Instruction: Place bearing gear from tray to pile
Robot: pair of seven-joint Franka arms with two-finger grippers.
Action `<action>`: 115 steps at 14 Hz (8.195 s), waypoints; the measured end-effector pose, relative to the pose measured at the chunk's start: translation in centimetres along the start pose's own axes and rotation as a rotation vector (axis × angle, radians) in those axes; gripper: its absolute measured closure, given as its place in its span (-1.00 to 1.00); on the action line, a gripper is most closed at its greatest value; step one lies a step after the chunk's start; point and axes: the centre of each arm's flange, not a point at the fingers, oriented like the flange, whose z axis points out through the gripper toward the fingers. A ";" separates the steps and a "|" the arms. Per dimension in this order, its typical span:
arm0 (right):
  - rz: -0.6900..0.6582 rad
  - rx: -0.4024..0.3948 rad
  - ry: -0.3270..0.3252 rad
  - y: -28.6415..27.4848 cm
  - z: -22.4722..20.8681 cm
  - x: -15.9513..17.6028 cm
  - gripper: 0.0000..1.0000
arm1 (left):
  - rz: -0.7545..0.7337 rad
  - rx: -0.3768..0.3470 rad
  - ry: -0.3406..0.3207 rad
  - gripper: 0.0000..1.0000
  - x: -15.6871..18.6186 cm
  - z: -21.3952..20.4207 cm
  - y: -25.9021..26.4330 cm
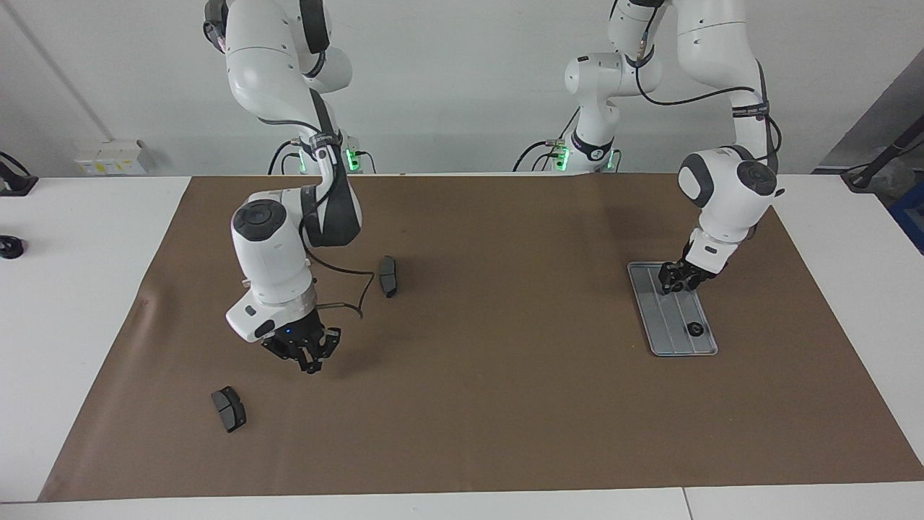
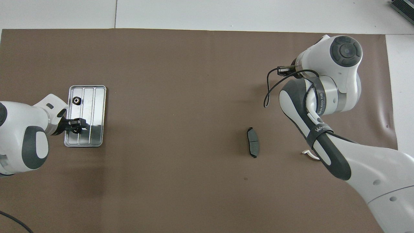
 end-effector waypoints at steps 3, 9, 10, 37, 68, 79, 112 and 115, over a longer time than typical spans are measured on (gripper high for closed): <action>0.010 -0.003 0.002 0.8 3.1 -0.8 0.53 | -0.002 0.000 0.000 -0.24 0.0 0.0 -0.1; 0.012 -0.006 0.010 2.1 5.2 -1.7 -0.20 | 0.005 -0.002 -0.008 0.32 0.0 -0.1 0.3; 0.009 -0.003 0.016 1.8 4.8 -1.6 -0.45 | 0.009 -0.003 -0.016 0.32 0.0 -0.2 0.4; 0.110 0.040 -0.083 -9.6 -11.1 -3.8 -1.00 | 0.521 -0.244 0.333 0.32 5.0 -3.2 42.1; -0.077 0.101 0.115 -31.8 4.7 -6.1 -0.99 | 0.022 -0.060 0.065 -1.00 9.3 -3.0 4.3; -0.108 0.096 0.133 -32.8 4.3 -6.4 -0.25 | -0.036 -0.047 0.095 -0.52 8.6 -1.2 0.8; -0.148 0.011 -0.038 14.2 -0.4 -7.5 0.30 | 0.013 -0.029 0.174 0.08 7.5 0.6 0.4; -0.149 0.023 -0.034 14.0 1.0 -8.6 0.30 | 0.019 -0.029 0.172 0.30 7.4 0.6 0.4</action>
